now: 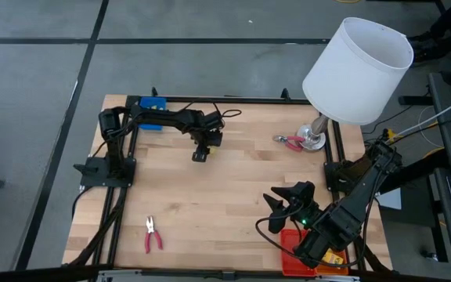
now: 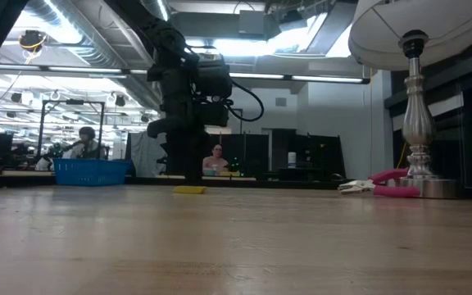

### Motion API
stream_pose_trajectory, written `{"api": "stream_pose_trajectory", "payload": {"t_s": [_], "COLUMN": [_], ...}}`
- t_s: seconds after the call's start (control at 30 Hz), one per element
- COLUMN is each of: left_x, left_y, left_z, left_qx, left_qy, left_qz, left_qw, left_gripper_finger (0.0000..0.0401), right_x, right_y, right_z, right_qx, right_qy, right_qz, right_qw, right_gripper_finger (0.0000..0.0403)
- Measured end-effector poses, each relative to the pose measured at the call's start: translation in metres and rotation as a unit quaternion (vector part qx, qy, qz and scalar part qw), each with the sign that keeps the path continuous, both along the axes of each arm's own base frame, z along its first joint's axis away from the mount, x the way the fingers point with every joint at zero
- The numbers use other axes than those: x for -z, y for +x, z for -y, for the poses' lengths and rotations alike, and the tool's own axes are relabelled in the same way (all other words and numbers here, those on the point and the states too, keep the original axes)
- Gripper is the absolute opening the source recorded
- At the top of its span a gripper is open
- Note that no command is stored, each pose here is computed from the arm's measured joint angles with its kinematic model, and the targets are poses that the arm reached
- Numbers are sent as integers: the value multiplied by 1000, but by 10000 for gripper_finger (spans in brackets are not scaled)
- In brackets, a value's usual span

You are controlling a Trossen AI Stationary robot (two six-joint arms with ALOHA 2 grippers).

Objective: Pick & Place School Supplies
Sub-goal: Put the yellow eraser into the blue bin

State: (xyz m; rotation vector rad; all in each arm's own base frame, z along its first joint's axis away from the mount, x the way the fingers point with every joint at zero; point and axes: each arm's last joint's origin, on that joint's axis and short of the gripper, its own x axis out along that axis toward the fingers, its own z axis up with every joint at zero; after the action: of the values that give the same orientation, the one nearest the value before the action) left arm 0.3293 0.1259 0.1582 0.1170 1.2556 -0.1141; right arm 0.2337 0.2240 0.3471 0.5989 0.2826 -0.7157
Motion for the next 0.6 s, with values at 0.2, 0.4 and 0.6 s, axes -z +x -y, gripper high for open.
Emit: {"api": "stream_pose_trajectory", "payload": {"t_s": [0.2, 0.4, 0.6], "left_x": [0, 2, 3], "left_y": [1, -1, -2], "left_z": [0, 1, -2], "left_qx": [-1, -8, -9], "left_qy": [2, -6, -5], "left_qz": [4, 3, 2], "left_qw": [1000, 1000, 1000], "left_gripper_finger": [169, 169, 169], "right_x": [0, 0, 0], "right_y": [0, 0, 1], "right_z": [0, 0, -1], "right_qx": [0, 0, -2], "right_qy": [0, 1, 0], "right_qz": [1, 3, 2], "right_qw": [1000, 1000, 1000], "right_gripper_finger": [178, 178, 178]}}
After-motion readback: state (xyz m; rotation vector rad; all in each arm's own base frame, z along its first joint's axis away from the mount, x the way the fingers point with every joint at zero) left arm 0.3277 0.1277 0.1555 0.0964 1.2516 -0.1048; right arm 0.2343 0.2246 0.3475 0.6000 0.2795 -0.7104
